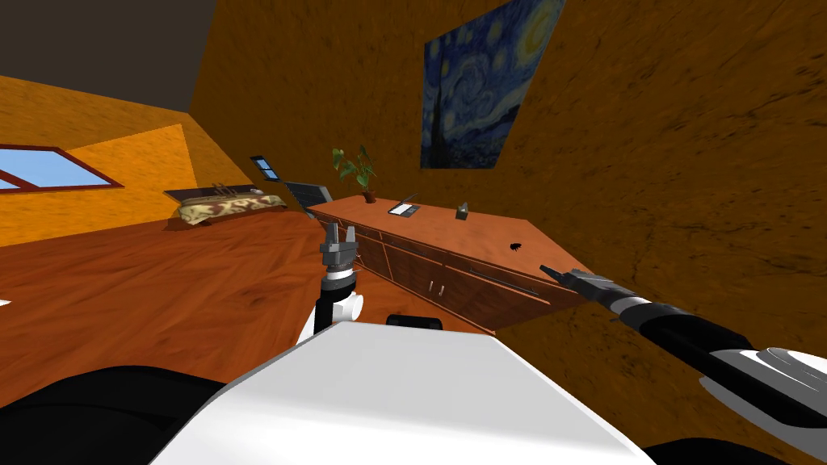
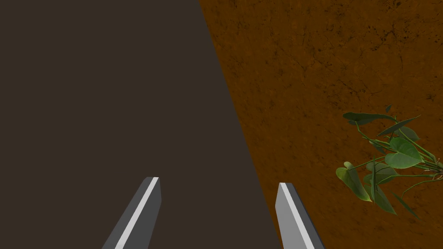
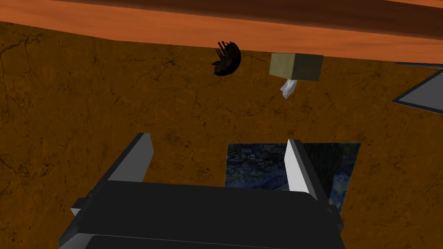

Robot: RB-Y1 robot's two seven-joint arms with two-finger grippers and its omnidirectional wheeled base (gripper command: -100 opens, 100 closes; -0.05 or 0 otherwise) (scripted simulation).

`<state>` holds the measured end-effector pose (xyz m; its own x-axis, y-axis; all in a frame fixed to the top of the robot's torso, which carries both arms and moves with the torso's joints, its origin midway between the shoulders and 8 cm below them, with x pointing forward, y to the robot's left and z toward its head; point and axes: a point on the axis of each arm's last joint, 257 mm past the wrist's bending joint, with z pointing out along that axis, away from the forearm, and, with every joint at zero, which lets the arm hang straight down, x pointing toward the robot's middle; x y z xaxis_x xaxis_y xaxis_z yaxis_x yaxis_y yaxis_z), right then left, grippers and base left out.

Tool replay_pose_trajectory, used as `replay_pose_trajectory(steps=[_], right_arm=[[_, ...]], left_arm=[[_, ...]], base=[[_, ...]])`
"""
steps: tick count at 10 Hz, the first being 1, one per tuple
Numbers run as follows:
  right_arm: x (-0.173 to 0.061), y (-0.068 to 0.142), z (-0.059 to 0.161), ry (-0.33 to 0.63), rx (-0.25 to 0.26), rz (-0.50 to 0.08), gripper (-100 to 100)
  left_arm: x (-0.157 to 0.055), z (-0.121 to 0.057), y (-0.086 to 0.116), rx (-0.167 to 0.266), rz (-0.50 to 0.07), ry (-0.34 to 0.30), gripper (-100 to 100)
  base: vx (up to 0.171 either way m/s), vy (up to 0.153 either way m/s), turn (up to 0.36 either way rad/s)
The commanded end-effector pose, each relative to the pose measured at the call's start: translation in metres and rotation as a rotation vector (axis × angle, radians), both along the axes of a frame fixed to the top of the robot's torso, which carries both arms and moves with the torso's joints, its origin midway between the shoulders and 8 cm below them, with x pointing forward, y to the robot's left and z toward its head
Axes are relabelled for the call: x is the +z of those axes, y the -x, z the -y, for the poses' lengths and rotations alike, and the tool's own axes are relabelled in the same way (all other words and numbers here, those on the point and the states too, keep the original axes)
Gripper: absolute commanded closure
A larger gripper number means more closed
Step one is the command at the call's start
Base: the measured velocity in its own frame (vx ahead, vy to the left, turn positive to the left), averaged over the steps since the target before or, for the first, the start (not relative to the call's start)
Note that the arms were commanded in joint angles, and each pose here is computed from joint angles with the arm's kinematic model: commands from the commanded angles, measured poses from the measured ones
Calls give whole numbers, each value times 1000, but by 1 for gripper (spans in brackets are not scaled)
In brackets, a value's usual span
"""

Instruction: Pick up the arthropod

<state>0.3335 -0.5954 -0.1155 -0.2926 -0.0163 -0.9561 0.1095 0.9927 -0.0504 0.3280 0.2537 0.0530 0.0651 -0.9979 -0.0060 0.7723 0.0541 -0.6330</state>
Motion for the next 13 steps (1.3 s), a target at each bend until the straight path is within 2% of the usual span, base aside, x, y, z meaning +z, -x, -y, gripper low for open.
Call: replay_pose_trajectory(steps=[1,2,3,4,5,6,7,8,9,10,11,12,13], right_arm=[[2,2,17,51,-16,-38,-100],[5,-5,13,67,6,-46,-100],[6,-1,29,101,-16,-75,-100],[9,-9,24,117,7,-82,-100],[9,-5,39,147,-15,-110,-100],[12,-13,34,163,8,-117,-100],[12,-11,47,194,-7,-146,-100],[14,-20,41,210,16,-152,-100],[14,-18,53,237,2,-180,-100],[16,-26,47,251,23,-185,-100],[15,-25,58,276,10,-212,-100],[17,-33,52,289,31,-217,-100],[15,-32,62,311,19,-243,-100]], left_arm=[[0,0,0,0,0,0,0],[0,0,0,0,0,0,0],[0,0,0,0,0,0,0],[0,0,0,0,0,0,0],[0,0,0,0,0,0,0],[0,0,0,0,0,0,0],[0,0,0,0,0,0,0],[0,0,0,0,0,0,0],[0,0,0,0,0,0,0],[0,0,0,0,0,0,0],[0,0,0,0,0,0,0],[0,0,0,0,0,0,0],[0,0,0,0,0,0,0]], base=[[13,28,33],[15,22,16],[25,24,34],[24,19,14],[29,22,30],[24,16,8],[27,22,25],[24,15,10],[33,16,26],[26,12,10],[33,21,17],[32,15,6],[37,10,17]])
